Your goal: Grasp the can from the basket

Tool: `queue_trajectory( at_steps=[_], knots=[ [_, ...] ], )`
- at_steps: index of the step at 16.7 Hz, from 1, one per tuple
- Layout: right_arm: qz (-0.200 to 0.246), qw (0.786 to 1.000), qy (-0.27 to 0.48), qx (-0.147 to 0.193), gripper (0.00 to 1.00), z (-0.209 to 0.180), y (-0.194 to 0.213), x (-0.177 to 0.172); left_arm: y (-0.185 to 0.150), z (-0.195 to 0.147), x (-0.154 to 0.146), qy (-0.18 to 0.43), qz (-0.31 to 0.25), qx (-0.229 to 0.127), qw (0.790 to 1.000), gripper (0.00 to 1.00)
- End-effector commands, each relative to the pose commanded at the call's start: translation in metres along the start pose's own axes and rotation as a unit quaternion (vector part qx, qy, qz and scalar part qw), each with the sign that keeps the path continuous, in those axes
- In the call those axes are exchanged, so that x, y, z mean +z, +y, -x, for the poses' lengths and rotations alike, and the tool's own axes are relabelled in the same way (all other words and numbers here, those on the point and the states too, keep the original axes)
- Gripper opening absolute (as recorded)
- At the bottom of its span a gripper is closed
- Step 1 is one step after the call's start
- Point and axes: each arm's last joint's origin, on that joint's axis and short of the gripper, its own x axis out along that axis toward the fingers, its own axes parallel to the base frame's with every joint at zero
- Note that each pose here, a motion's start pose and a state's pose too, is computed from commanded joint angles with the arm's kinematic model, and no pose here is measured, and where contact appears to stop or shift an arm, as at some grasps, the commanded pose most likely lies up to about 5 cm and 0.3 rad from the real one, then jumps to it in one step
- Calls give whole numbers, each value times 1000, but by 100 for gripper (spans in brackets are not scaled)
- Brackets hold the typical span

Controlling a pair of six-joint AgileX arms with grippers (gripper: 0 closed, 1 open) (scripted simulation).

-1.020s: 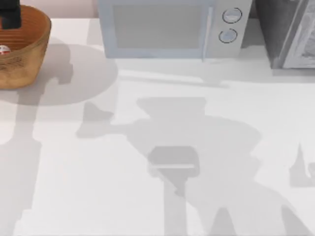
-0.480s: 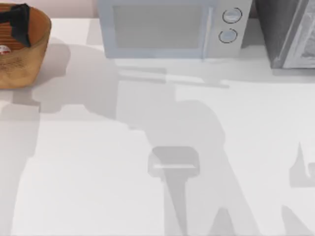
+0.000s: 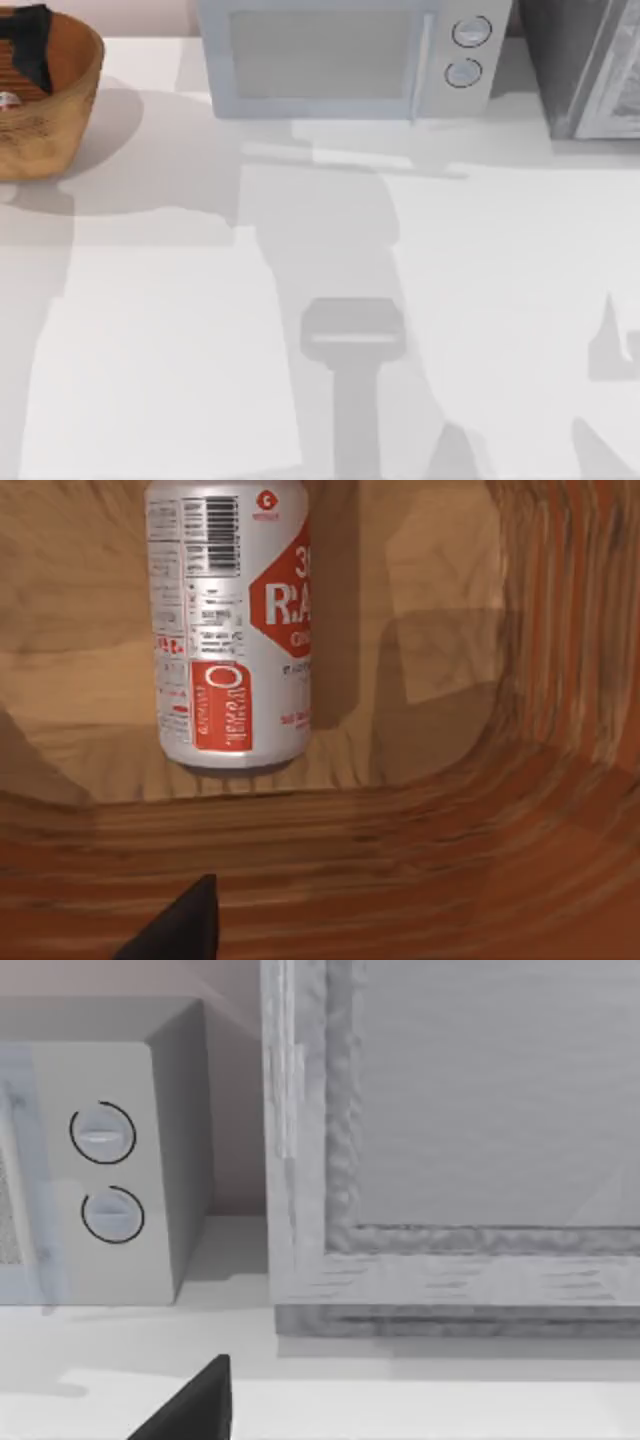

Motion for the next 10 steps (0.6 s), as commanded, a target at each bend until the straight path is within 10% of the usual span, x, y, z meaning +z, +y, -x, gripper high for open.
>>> queue_trajectory(
  at_steps=[10],
  knots=[
    [0, 1000, 0, 0, 100, 0, 0, 0, 5, 30, 13, -63, -21, 11, 998, 100]
  ],
)
